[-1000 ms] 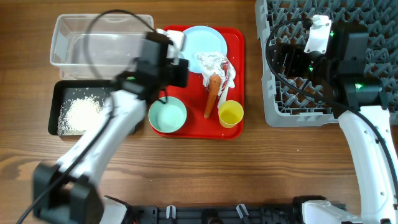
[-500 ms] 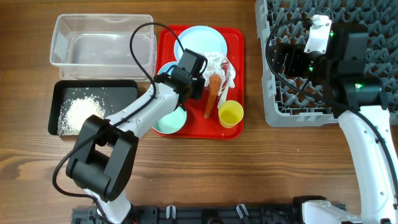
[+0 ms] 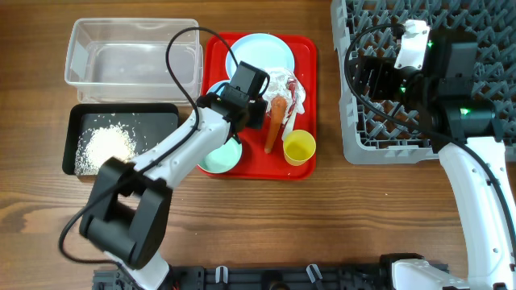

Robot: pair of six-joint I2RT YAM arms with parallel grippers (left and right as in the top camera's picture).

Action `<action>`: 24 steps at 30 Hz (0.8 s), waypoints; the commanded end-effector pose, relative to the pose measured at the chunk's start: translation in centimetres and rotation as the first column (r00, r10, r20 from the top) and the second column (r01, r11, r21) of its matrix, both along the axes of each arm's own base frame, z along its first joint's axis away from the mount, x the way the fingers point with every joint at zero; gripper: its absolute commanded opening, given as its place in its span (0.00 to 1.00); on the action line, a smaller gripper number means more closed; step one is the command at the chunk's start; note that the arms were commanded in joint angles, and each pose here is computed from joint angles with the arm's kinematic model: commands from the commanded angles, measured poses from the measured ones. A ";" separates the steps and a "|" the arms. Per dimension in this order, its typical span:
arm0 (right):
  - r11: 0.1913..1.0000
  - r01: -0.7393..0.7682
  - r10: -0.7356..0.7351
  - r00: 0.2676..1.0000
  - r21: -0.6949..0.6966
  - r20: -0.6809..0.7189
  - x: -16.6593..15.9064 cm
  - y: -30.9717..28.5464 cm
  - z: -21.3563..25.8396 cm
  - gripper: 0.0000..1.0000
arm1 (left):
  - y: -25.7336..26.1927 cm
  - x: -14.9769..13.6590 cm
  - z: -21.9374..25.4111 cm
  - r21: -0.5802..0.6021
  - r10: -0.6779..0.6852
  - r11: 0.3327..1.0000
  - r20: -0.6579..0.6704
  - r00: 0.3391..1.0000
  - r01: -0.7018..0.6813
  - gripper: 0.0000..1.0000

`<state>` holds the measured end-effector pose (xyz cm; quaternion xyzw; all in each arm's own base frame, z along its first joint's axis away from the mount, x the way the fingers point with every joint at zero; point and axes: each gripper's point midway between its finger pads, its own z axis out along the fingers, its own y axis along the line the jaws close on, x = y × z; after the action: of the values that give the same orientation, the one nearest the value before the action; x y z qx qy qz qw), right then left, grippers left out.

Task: Sort waste into correct bins and load items into the dishwasher rack
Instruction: 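Grasp the crumpled white tissue on the plate with the left gripper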

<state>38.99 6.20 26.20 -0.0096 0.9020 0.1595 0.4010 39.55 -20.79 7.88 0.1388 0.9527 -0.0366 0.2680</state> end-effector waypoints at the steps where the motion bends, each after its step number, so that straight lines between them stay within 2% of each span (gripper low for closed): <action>1: 1.000 0.006 -0.006 1.000 -0.018 0.021 0.3 -0.4 0.7 1.00 | -2.9 -0.6 6.3 -0.066 -0.062 0.995 0.127 0.990 0.071 0.77; 6: 1.000 0.006 -0.006 1.000 -0.018 0.021 0.3 -0.4 0.7 1.00 | -5.8 -2.8 6.5 -0.061 -0.164 0.983 0.124 0.979 0.172 0.77; 11: 1.000 0.006 -0.006 1.000 -0.018 0.021 0.3 -0.4 0.7 0.99 | -6.5 -3.4 6.4 -0.061 -0.180 0.980 0.120 0.976 0.188 0.76; 13: 1.000 0.006 -0.006 1.000 -0.018 0.022 0.3 -0.4 0.7 1.00 | -6.4 -3.0 6.6 -0.068 -0.174 0.981 0.132 0.976 0.184 0.77; 16: 1.000 0.007 -0.007 1.000 -0.016 0.020 0.3 -0.4 0.7 0.99 | -7.2 -1.8 7.9 -0.077 -0.196 0.974 0.208 0.958 0.215 0.85; 19: 1.000 0.007 -0.007 1.000 -0.016 0.018 0.3 -0.4 0.7 1.00 | -6.9 -0.7 9.2 -0.082 -0.184 0.974 0.243 0.952 0.210 0.88; 22: 1.000 0.008 -0.007 1.000 -0.016 0.016 0.2 -0.4 0.7 1.00 | -5.0 1.4 11.5 -0.095 -0.125 0.983 0.267 0.955 0.156 0.90; 24: 1.000 0.008 -0.007 1.000 -0.015 0.018 0.3 -0.4 0.7 1.00 | -4.3 2.8 12.7 -0.102 -0.145 0.979 0.279 0.949 0.179 0.90</action>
<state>38.93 6.20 26.14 -0.0107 0.9027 0.1588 0.3997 39.65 -26.17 17.16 0.2013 0.9031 -0.0894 0.3687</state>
